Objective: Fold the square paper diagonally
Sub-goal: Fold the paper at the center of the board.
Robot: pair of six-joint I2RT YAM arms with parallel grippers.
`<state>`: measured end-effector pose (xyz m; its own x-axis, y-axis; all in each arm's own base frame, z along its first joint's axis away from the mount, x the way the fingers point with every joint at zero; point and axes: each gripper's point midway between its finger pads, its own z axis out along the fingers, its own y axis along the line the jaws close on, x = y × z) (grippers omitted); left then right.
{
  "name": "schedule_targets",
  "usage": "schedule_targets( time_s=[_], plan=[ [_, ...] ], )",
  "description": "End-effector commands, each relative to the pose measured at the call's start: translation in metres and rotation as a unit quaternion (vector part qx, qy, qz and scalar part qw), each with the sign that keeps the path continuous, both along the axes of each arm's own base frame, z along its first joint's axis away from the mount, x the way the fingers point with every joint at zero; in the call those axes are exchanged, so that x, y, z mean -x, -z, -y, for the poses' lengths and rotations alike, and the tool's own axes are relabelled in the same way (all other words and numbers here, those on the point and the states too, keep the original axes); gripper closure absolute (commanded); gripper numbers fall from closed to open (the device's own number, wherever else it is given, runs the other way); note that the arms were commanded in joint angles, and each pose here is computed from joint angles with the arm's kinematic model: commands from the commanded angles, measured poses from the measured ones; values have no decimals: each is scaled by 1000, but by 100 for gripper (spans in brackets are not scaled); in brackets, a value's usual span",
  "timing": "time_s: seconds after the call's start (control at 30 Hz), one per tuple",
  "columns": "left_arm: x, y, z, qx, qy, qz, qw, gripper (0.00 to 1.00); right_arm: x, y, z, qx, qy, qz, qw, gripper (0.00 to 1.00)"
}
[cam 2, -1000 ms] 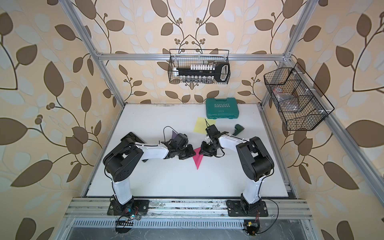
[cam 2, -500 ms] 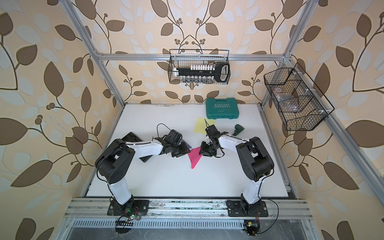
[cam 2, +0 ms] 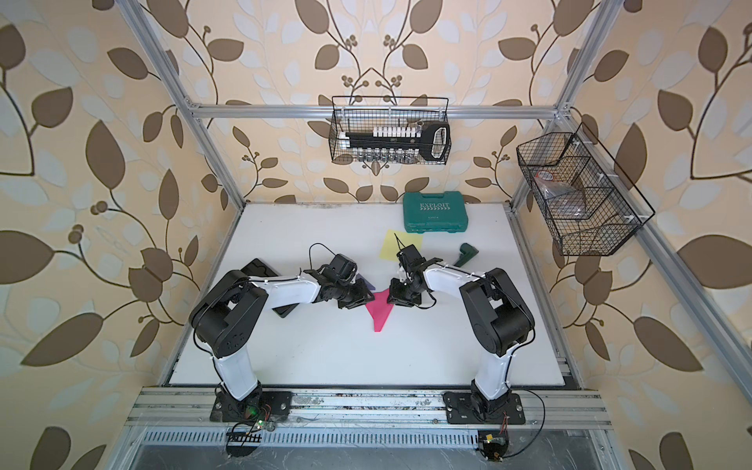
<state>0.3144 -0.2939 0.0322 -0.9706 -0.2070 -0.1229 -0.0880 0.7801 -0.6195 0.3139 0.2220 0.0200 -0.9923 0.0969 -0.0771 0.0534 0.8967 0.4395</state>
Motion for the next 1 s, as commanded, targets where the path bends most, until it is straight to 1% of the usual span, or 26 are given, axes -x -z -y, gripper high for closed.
schedule_targets(
  time_s=[0.0, 0.2, 0.37, 0.53, 0.63, 0.73, 0.8, 0.83, 0.97],
  plan=[
    [5, 10, -1, -6, 6, -7, 1000, 64, 6, 13, 8, 33, -20, -13, 999, 66],
    [5, 9, -4, -14, 5, -3, 1000, 65, 7, 16, 8, 36, -32, -14, 999, 67],
    [5, -10, -7, -15, 7, 9, 1000, 65, 8, 18, 13, 45, -11, -23, 999, 67],
    [13, -18, -11, -19, 4, -6, 1000, 67, 7, 18, 14, 47, 4, -25, 999, 68],
    [17, -17, -13, -18, 1, -14, 1000, 74, 7, 19, 14, 46, 7, -27, 999, 68],
    [19, -16, -12, -11, 0, -17, 1000, 87, 7, 20, 14, 46, 9, -30, 998, 68],
    [21, -11, -14, -17, -4, -25, 1000, 97, 7, 20, 14, 45, 9, -30, 999, 68],
    [21, -9, -15, -20, -5, -28, 999, 100, 7, 20, 13, 45, 9, -29, 999, 69],
    [23, 0, -21, -42, -9, -41, 998, 100, 7, 19, 13, 44, 10, -29, 999, 69]
  ],
)
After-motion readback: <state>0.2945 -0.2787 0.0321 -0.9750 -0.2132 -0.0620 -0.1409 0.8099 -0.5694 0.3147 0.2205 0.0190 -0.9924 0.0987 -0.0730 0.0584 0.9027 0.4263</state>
